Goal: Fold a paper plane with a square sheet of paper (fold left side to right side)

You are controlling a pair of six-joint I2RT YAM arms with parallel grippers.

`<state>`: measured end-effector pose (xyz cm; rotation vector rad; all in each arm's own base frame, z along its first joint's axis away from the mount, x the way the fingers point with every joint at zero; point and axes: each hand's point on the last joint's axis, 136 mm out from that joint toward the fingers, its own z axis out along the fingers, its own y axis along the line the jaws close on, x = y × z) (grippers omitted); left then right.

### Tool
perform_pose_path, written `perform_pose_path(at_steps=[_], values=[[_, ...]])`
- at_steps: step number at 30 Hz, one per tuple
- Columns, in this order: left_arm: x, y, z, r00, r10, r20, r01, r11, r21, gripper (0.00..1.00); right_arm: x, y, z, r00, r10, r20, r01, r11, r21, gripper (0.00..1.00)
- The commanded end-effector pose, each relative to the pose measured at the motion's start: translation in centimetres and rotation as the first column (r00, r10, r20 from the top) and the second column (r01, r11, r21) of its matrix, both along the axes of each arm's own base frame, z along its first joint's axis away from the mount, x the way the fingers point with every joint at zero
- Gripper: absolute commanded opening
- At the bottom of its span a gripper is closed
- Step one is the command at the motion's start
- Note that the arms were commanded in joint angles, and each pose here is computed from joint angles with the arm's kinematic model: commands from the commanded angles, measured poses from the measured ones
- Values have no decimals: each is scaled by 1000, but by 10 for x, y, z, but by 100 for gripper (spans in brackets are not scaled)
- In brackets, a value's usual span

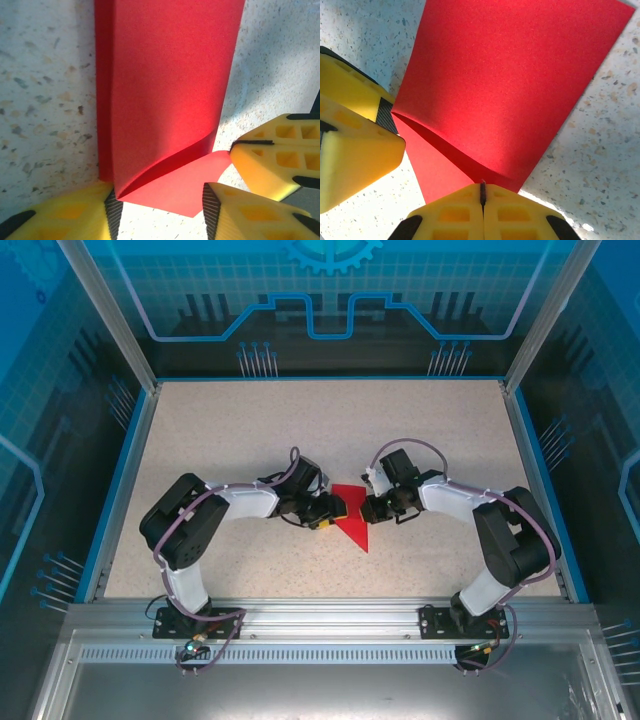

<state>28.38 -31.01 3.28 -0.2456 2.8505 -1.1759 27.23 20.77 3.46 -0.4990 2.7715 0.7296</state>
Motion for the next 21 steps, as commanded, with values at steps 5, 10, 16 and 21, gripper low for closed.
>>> perform_pose_path(at_steps=[5, 10, 16, 21], values=[[3, -16, 13, 1000, -25, 14, 26, 999, -46, 28, -2, -12, 6, 1000, -21, 14, 22, 999, -26, 16], [6, -17, 21, 999, -23, 27, 24, 998, -53, 24, -3, -25, 31, 992, -53, 117, 59, 997, -47, 35], [9, -19, 32, 998, -33, 48, 35, 998, -47, 25, -23, -20, 51, 973, -6, 231, 23, 997, -71, 43], [13, -22, 39, 998, -35, 59, 38, 998, -57, 25, -39, 2, 44, 942, 74, 329, -35, 992, -123, 40]])
